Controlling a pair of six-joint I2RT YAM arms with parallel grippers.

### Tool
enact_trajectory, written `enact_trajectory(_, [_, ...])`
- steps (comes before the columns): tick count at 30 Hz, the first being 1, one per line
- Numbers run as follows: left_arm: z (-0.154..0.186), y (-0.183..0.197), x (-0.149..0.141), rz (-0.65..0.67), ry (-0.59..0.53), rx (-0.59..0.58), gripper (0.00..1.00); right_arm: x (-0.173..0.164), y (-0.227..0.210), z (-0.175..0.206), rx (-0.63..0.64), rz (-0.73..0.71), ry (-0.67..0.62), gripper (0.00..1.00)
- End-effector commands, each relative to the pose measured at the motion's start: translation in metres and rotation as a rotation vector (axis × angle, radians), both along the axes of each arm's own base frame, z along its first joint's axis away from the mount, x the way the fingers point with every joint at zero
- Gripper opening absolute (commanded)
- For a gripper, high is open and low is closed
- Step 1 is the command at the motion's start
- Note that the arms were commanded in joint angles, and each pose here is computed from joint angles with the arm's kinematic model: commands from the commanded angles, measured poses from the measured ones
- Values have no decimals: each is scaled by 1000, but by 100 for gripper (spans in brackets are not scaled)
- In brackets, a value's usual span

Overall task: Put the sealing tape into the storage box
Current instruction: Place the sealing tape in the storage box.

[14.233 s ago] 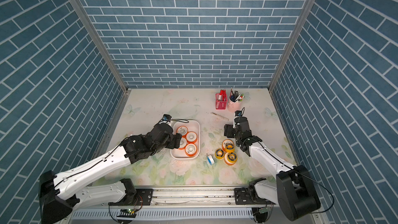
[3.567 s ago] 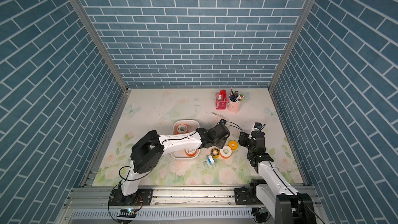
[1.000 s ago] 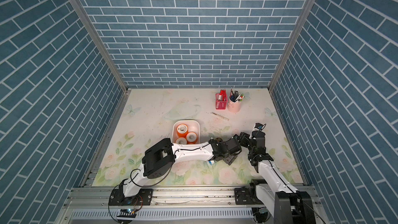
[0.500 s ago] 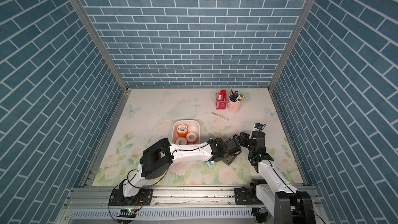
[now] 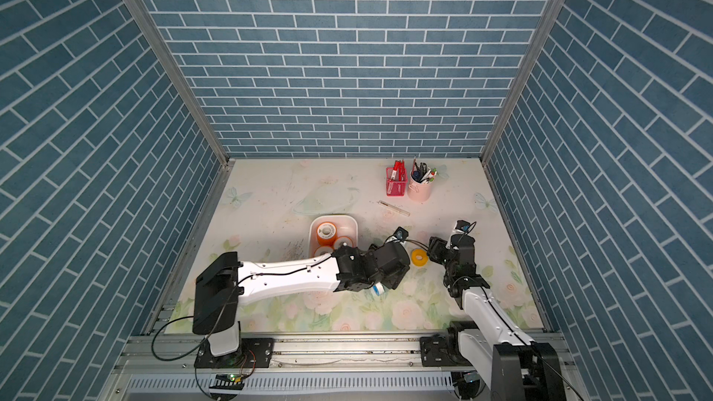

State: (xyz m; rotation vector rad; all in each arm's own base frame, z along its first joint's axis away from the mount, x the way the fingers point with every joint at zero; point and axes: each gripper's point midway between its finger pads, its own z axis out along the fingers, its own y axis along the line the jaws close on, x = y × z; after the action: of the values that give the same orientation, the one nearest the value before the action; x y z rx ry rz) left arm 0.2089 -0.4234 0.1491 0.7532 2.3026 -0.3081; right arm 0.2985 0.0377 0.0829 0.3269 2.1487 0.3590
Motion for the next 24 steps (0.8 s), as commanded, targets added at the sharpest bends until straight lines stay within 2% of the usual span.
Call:
enact_trajectory(1, [-4, 53, 23, 155, 2, 36, 69, -1, 2, 1, 24, -1, -11, 64])
enact_trajectory(4, [-9, 88, 38, 246, 23, 22, 65, 0, 3, 1, 25, 1, -9, 64])
enact_trajectory(10, [-30, 127, 58, 356, 63, 30, 65, 0, 3, 0, 26, 2, -6, 64])
enact_trajectory(17, [-59, 134, 77, 405, 112, 46, 65, 0, 4, -2, 27, 5, -2, 64])
enact_trajectory(24, [-73, 128, 88, 403, 130, 42, 65, 0, 3, -2, 27, 3, -1, 64])
